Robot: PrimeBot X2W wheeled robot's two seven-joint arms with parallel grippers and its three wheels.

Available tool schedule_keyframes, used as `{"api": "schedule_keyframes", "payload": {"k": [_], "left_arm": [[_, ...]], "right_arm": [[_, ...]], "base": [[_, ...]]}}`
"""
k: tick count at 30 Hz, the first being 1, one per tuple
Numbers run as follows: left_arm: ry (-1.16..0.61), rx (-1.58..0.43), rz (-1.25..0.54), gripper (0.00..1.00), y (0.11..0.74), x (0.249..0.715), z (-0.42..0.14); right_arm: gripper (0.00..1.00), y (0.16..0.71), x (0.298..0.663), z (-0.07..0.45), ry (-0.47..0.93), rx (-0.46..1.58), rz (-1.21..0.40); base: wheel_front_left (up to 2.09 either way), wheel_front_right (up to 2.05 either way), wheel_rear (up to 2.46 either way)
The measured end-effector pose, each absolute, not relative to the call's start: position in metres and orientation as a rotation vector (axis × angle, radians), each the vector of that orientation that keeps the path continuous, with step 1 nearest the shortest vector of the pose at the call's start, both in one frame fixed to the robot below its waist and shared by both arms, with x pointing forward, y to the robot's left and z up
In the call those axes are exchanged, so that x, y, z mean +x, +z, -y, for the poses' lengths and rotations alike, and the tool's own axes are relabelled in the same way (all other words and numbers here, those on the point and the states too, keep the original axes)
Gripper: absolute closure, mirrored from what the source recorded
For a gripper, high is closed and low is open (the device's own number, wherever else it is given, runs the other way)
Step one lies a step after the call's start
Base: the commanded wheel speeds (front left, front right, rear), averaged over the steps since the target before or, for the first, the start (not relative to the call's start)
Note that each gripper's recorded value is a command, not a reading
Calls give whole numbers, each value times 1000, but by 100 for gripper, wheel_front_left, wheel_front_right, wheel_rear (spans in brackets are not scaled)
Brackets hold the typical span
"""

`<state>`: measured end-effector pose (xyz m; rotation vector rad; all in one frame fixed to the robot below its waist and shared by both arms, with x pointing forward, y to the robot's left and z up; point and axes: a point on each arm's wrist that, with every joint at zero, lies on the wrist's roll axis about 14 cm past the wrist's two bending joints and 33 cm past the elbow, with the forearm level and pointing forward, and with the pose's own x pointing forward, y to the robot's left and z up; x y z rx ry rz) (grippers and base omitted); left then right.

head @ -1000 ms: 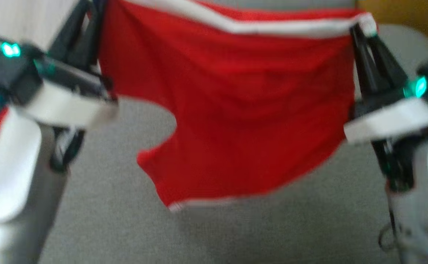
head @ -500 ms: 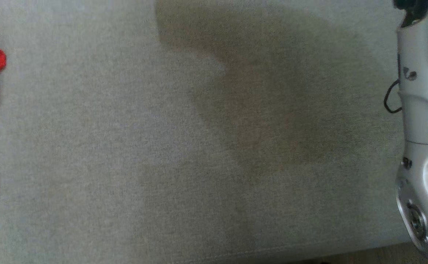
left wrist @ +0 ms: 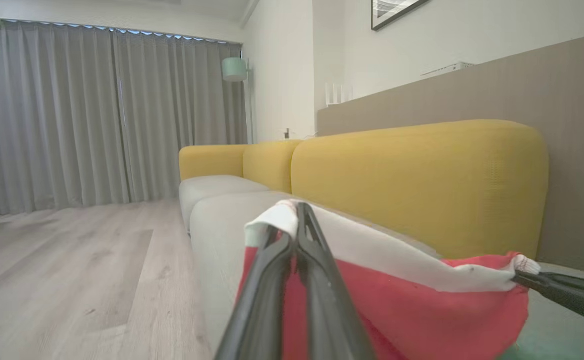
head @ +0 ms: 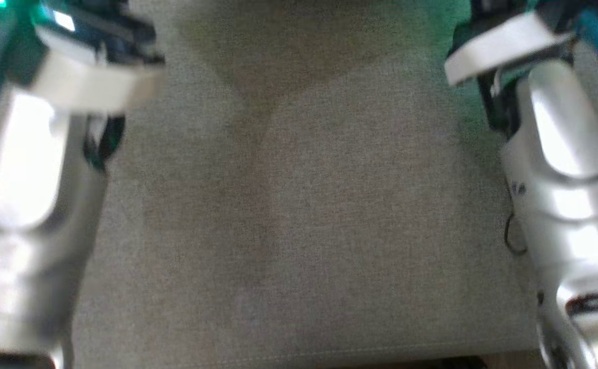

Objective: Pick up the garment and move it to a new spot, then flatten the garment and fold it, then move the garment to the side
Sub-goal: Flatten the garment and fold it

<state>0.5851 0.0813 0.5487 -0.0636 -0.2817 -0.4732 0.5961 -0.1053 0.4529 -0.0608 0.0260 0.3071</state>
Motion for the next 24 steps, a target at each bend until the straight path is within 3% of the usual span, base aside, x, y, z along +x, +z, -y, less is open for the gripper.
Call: {"api": "schedule_keyframes", "payload": {"k": [14,24], "left_arm": [[-451,-118,282,100,558,468,-89],[-475,-140,256,100,571,354,-87]], "right_arm": [[100,467,476,119,255,85,-8],[100,479,354,138,172,115,-51]], "base": [[0,0,0],[0,0,0]]}}
